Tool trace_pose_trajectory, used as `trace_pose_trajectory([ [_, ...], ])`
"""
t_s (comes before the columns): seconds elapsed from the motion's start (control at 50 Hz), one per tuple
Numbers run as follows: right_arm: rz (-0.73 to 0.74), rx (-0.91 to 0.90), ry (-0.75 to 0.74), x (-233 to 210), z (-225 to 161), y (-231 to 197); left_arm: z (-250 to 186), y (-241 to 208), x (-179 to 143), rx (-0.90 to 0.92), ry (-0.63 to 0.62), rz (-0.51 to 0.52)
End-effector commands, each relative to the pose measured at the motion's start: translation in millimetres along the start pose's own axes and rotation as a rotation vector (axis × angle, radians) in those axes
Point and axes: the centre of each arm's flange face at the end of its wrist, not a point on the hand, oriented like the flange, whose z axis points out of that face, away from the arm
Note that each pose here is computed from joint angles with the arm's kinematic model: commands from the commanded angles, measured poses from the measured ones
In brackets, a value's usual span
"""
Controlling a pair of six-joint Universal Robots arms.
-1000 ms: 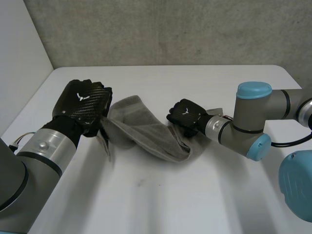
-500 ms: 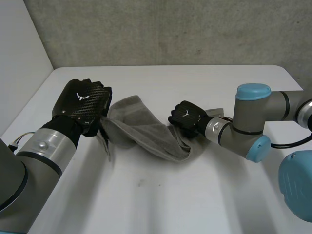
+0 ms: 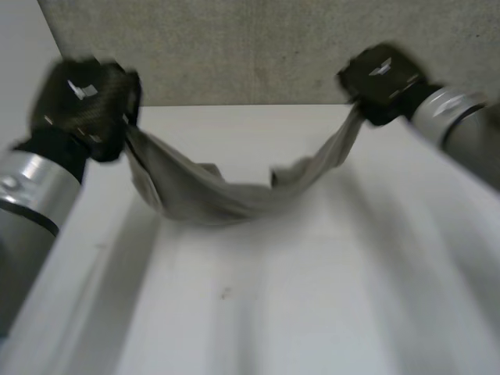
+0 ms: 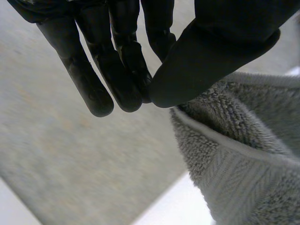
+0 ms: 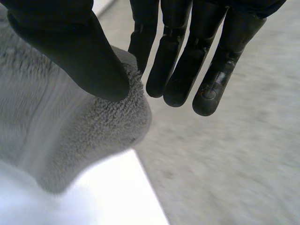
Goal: Fold the towel.
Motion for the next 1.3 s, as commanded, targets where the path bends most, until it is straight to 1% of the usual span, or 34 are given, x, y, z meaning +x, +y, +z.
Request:
trace_pose_trajectory([
  [0.02, 0.056, -0.079, 0.173, 69, -78, -49, 8, -46, -40, 0.135, -0.126, 0.012],
  [0.04, 0.056, -0.079, 0.173, 69, -78, -49, 8, -46, -40, 0.135, -0.126, 0.012],
  [0.08, 0.085, -0.130, 0.157, 69, -102, -60, 8, -45, -41, 0.093, -0.113, 0.011],
  [0.2, 0.078, -0.232, 0.093, 55, -114, -50, 3, -28, -33, -0.048, -0.039, 0.009],
  [0.24, 0.011, -0.305, 0.035, 41, -112, -33, 10, 10, -21, -0.213, 0.045, -0.004],
  [0.26, 0.011, -0.305, 0.035, 41, -112, -33, 10, 10, -21, -0.214, 0.045, -0.004],
  [0.3, -0.028, -0.377, -0.052, 23, -101, -10, 16, 43, -9, -0.349, 0.120, -0.021],
  [0.4, -0.043, -0.457, -0.124, -6, -76, 13, 29, 73, 5, -0.445, 0.180, -0.013],
  [0.48, -0.076, -0.469, -0.109, -15, -54, 21, 49, 88, 8, -0.454, 0.190, 0.024],
  [0.52, -0.131, -0.399, -0.009, -7, -23, 23, 79, 84, 4, -0.379, 0.162, 0.066],
  [0.54, -0.131, -0.399, -0.009, -7, -23, 23, 79, 84, 4, -0.378, 0.162, 0.066],
  [0.58, -0.191, -0.247, 0.176, 25, 7, 8, 116, 58, -9, -0.221, 0.096, 0.100],
  [0.6, -0.191, -0.246, 0.177, 25, 7, 8, 116, 57, -10, -0.220, 0.096, 0.100],
  [0.62, -0.214, -0.135, 0.283, 43, 20, -8, 136, 34, -21, -0.106, 0.041, 0.114],
  [0.64, -0.214, -0.134, 0.285, 43, 20, -8, 136, 33, -21, -0.105, 0.041, 0.114],
  [0.68, -0.254, 0.133, 0.502, 79, 35, -48, 162, -24, -46, 0.154, -0.093, 0.131],
  [0.7, -0.255, 0.134, 0.503, 79, 35, -48, 162, -25, -46, 0.156, -0.094, 0.131],
  [0.74, -0.279, 0.347, 0.665, 104, 32, -80, 169, -70, -67, 0.368, -0.219, 0.120],
  [0.82, -0.285, 0.453, 0.715, 108, 22, -99, 165, -93, -78, 0.476, -0.275, 0.070],
  [0.86, -0.254, 0.438, 0.659, 98, 15, -93, 160, -93, -78, 0.474, -0.269, 0.042],
  [0.92, -0.227, 0.421, 0.611, 89, 14, -84, 149, -56, -70, 0.330, -0.216, 0.003],
  [0.94, -0.190, 0.400, 0.545, 76, 13, -71, 149, -56, -69, 0.330, -0.216, 0.003],
  [0.96, -0.190, 0.400, 0.544, 76, 13, -71, 140, -34, -60, 0.245, -0.182, -0.005],
  [0.98, -0.164, 0.375, 0.486, 63, 12, -60, 133, -12, -51, 0.174, -0.152, -0.008],
  [1.02, -0.136, 0.332, 0.429, 51, 11, -43, 126, 4, -44, 0.122, -0.125, -0.012],
  [1.04, -0.111, 0.292, 0.382, 40, 10, -30, 126, 4, -44, 0.121, -0.124, -0.012],
  [1.08, -0.089, 0.237, 0.338, 29, 8, -13, 108, 45, -24, -0.007, -0.039, -0.018],
  [1.1, -0.066, 0.161, 0.303, 20, 3, 6, 108, 45, -23, -0.008, -0.038, -0.018],
  [1.14, -0.043, 0.101, 0.270, 13, -2, 19, 87, 81, -5, -0.123, 0.036, -0.028],
  [1.16, -0.005, 0.023, 0.220, 1, -7, 35, 87, 81, -5, -0.124, 0.036, -0.028],
  [1.18, -0.005, 0.023, 0.220, 1, -7, 35, 77, 96, 3, -0.173, 0.065, -0.026],
  [1.2, 0.031, -0.054, 0.166, -12, -13, 48, 67, 109, 9, -0.223, 0.093, -0.016],
  [1.26, 0.087, -0.211, 0.057, -37, -27, 74, 58, 121, 15, -0.267, 0.118, 0.010],
  [1.3, 0.096, -0.279, 0.008, -46, -35, 82, 43, 141, 24, -0.345, 0.166, 0.086],
])
